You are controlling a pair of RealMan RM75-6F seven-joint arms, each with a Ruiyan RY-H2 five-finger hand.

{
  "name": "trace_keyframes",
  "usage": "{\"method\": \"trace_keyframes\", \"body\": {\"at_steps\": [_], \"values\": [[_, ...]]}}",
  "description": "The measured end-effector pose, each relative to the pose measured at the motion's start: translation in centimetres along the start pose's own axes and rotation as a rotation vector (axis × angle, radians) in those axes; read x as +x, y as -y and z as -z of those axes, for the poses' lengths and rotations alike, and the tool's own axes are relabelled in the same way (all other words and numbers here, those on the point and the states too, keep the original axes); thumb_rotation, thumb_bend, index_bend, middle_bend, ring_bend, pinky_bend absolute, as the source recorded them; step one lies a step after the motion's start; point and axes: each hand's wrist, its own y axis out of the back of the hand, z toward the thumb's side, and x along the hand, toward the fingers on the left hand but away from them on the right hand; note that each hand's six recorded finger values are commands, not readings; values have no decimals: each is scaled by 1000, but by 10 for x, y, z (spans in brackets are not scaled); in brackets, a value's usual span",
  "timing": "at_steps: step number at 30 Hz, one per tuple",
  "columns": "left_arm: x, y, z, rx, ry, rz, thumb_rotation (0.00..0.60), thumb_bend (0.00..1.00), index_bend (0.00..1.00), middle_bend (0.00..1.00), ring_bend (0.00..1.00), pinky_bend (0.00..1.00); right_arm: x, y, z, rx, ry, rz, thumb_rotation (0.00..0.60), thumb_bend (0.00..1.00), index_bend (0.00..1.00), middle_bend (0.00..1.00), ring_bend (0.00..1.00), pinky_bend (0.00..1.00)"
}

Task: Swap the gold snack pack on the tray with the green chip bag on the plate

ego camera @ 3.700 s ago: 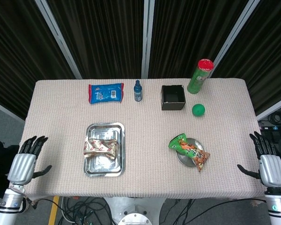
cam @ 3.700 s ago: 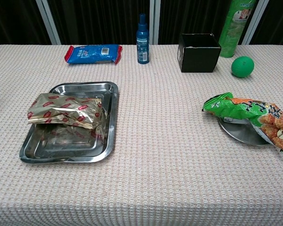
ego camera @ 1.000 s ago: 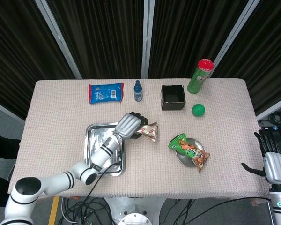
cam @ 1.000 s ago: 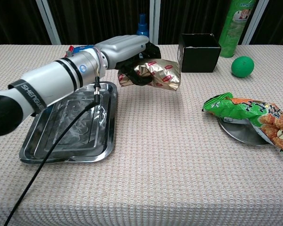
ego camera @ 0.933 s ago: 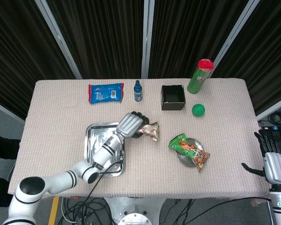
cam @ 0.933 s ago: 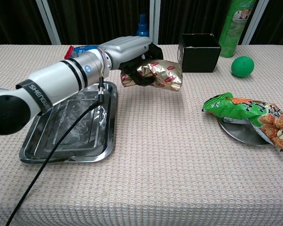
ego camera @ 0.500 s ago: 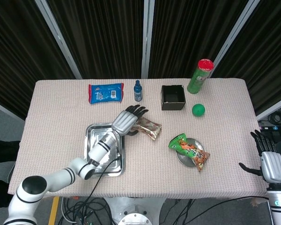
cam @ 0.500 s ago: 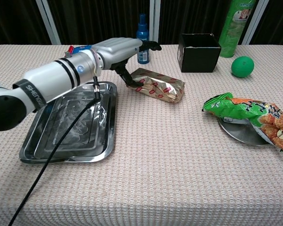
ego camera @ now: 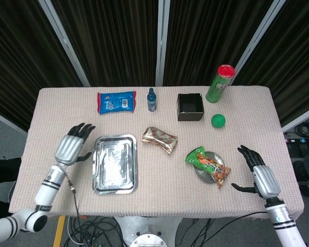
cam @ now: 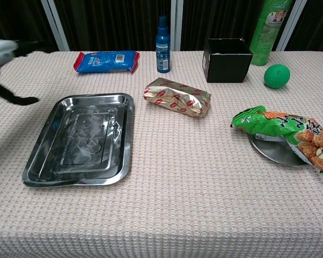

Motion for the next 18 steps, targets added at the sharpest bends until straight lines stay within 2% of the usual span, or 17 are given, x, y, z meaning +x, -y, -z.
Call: {"method": "trace_keyframes", "body": {"at_steps": [3,7,14,17,18], "values": [[-36,0,27,6,-70,4,600,222,89,89,43,136,-10,15,-13,13,-6,-23,600,4,0,0,0,0],[-64,-1,44,-23,-121,-9,600,218,90,90,43,134,-20,36,-21,2,26,-30,600,42,0,0,0,0],[-100,-4,61,-104,-160,-52,600,193,91,99,43,130,-35,67,-20,4,112,-69,600,74,0,6,0,0],[-116,-5,64,-114,-160,-64,600,190,91,102,43,130,-43,76,-21,2,128,-79,600,96,0,36,0,6],[-121,-5,65,-119,-161,-69,600,190,92,103,44,130,-46,79,-22,1,132,-84,600,117,0,67,1,37]]}}
